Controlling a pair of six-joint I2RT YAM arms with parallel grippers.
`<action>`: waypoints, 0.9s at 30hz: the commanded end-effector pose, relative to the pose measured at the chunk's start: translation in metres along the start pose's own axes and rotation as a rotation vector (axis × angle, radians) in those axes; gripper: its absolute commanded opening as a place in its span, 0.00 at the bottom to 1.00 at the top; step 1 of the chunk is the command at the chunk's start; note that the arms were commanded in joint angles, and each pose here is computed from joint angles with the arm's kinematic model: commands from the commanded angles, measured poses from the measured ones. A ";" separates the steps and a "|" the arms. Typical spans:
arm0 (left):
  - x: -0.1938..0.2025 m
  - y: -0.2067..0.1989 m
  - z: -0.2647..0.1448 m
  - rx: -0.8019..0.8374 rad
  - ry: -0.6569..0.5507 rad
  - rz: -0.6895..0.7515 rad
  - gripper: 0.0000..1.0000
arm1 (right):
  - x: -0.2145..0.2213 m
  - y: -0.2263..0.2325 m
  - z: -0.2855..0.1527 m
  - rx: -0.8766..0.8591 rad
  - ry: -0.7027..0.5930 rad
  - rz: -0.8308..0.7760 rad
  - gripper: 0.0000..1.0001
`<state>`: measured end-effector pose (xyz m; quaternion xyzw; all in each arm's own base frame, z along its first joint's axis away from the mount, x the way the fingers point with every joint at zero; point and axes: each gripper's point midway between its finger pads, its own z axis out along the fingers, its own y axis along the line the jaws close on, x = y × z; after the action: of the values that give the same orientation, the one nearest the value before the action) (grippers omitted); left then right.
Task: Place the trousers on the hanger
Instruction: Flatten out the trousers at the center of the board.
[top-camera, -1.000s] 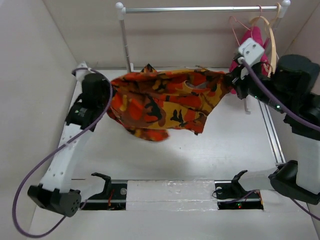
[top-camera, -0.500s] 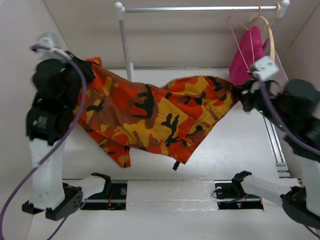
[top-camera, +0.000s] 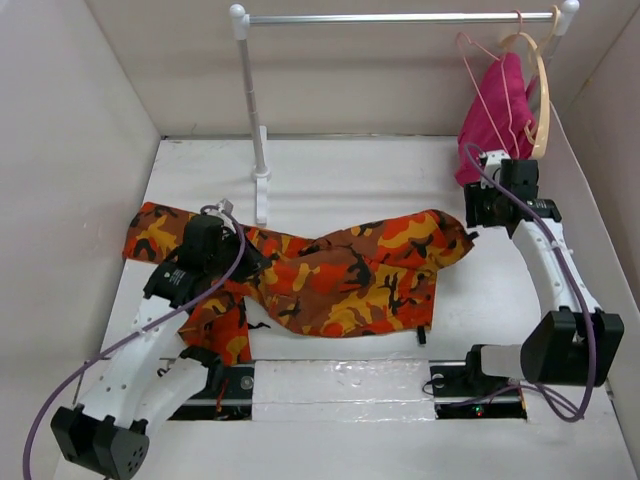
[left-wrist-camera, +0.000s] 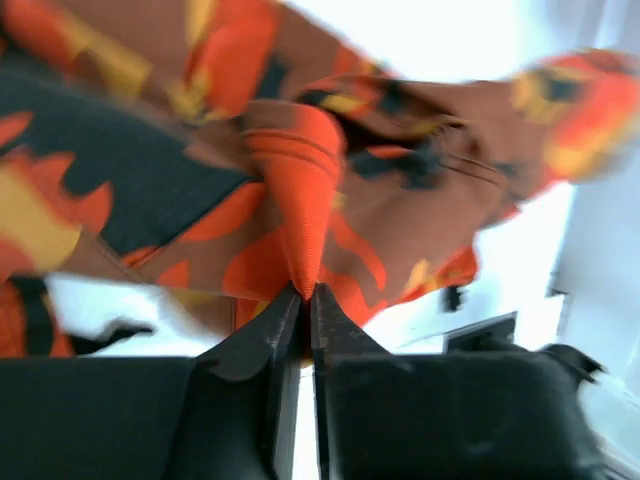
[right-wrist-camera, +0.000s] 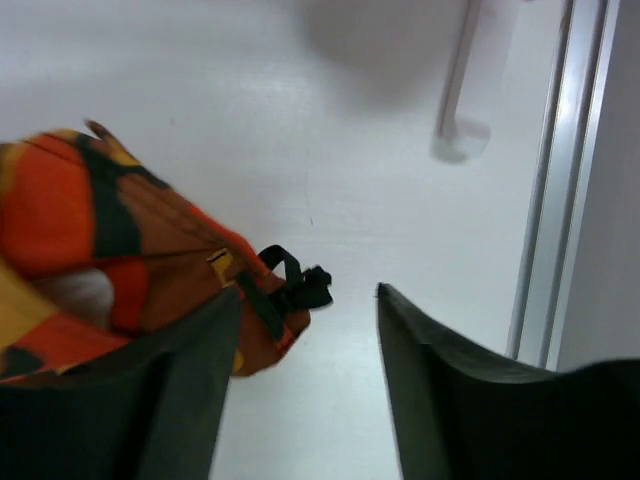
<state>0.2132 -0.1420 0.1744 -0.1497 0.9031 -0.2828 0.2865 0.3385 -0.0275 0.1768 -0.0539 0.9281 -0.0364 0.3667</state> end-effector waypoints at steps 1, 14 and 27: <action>-0.026 -0.038 -0.005 0.149 -0.070 0.045 0.08 | -0.063 0.017 -0.016 -0.075 -0.207 -0.041 0.66; -0.093 -0.075 0.031 0.109 -0.094 0.179 0.61 | 0.096 0.111 -0.043 -0.372 -0.044 -0.019 0.64; -0.176 0.027 0.072 -0.209 -0.302 -0.069 0.66 | 0.197 0.164 -0.026 -0.505 0.248 0.111 0.68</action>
<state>0.3832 -0.0874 0.1920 -0.2247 0.8783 -0.1725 0.3853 0.1564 0.1004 0.0443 -0.1087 0.9502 0.1922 0.2201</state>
